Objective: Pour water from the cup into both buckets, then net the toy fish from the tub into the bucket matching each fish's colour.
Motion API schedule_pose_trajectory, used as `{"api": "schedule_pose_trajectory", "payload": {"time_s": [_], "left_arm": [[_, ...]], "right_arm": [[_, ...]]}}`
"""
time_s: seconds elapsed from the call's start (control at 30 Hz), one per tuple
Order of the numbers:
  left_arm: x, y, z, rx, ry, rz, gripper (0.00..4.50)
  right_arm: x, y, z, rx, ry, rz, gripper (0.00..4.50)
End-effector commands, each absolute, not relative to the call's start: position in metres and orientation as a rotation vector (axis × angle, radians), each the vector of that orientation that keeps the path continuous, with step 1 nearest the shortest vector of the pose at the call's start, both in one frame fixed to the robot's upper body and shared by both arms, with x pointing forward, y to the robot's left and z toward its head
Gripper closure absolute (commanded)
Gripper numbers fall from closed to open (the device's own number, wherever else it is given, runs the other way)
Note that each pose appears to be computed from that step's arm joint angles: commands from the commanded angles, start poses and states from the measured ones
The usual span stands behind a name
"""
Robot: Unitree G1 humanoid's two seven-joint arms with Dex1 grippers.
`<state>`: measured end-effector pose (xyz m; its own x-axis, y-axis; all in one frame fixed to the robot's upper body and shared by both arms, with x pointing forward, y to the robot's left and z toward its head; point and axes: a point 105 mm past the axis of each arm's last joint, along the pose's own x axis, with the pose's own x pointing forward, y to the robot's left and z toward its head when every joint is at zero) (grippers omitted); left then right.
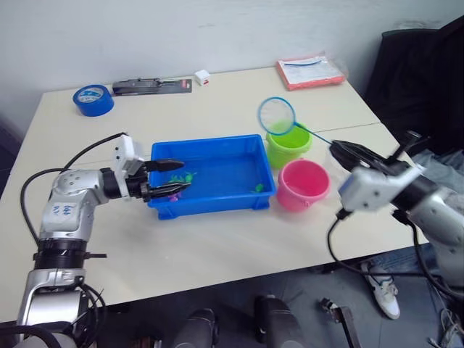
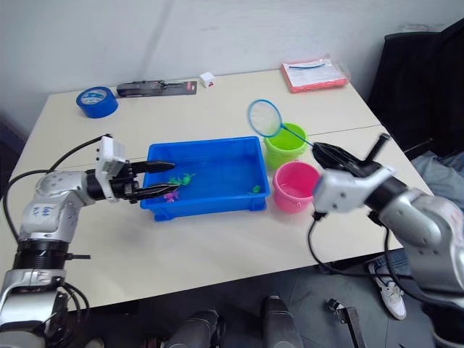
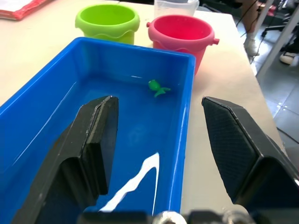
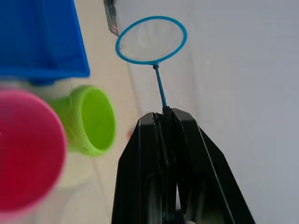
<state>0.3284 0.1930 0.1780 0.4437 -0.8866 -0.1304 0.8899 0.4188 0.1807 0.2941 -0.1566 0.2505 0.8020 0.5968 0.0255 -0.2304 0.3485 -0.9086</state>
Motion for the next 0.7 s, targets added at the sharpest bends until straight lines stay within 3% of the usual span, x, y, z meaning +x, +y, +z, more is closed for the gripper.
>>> {"api": "schedule_pose_trajectory", "payload": {"time_s": [0.03,0.13,0.3,0.7], "left_arm": [[0.322,0.207,0.192,0.268,-0.005,-1.048,1.4],[0.311,0.228,0.191,0.263,0.049,-0.969,1.4],[0.295,0.255,0.191,0.271,0.087,-0.872,1.4],[0.261,0.282,0.192,0.132,0.074,-0.762,1.4]], "right_arm": [[0.297,-0.14,0.25,-0.85,-0.239,0.688,3.72],[0.308,-0.128,0.241,-0.564,-0.009,0.777,3.72],[0.306,-0.108,0.233,-0.356,0.251,0.886,3.72],[0.312,-0.083,0.222,-0.37,0.405,0.962,3.72]]}}
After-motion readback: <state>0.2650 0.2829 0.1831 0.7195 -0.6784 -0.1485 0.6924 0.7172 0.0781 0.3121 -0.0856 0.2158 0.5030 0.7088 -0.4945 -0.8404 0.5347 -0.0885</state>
